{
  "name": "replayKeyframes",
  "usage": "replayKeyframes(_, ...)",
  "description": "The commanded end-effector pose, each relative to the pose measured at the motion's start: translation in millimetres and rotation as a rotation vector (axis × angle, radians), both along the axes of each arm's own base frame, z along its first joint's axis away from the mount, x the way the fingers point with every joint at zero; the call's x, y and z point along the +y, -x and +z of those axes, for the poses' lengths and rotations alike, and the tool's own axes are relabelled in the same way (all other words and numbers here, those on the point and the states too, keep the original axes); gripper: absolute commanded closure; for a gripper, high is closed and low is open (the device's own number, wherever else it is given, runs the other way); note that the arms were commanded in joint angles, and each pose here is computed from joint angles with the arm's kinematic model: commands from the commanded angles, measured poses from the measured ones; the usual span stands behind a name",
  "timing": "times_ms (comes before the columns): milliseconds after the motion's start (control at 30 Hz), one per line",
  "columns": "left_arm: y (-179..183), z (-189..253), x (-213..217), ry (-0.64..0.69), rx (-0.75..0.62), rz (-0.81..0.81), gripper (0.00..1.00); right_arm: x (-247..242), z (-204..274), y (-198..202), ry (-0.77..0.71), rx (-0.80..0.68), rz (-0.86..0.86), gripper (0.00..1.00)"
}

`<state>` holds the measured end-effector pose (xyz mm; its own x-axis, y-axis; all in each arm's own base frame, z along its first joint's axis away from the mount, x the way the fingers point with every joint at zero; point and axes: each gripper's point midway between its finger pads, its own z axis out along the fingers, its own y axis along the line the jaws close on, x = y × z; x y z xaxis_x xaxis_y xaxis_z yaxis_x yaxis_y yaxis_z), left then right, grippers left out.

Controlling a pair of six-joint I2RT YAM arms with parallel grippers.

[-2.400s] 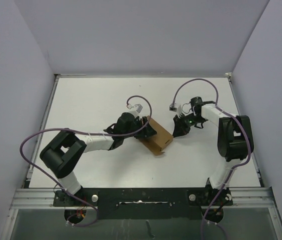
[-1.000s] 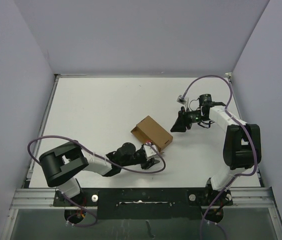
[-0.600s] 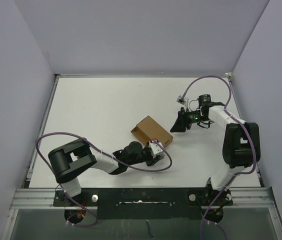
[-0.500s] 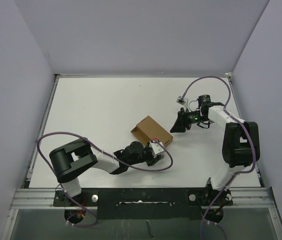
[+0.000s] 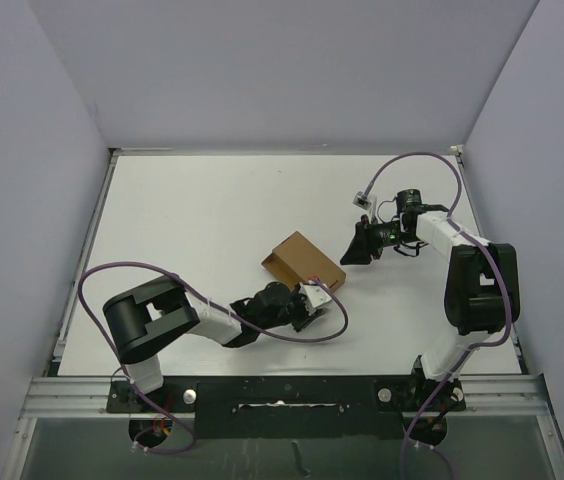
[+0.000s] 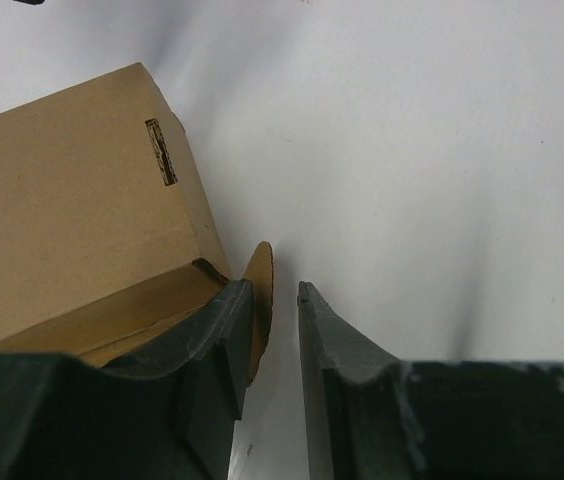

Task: Fold the paper box

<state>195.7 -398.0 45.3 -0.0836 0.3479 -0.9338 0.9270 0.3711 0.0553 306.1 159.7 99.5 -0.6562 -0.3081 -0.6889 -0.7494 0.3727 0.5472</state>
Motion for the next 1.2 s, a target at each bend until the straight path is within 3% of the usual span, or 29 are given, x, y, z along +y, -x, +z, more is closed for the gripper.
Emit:
replayKeyframes(0, -6.2, 9.5, -11.3, 0.028, -0.019, 0.011, 0.77, 4.4, 6.7, -4.5, -0.032, -0.017, 0.002, 0.61)
replayKeyframes(767, -12.1, 8.2, -7.2, 0.03, -0.005, 0.063, 0.99, 8.2, -22.8, -3.0, -0.061, 0.163, -0.048, 0.59)
replayKeyframes(1167, -13.9, 8.2, -5.2, 0.037, -0.002, 0.081, 1.0, 5.7, -40.7, -1.0, -0.025, 0.226, -0.056, 0.63)
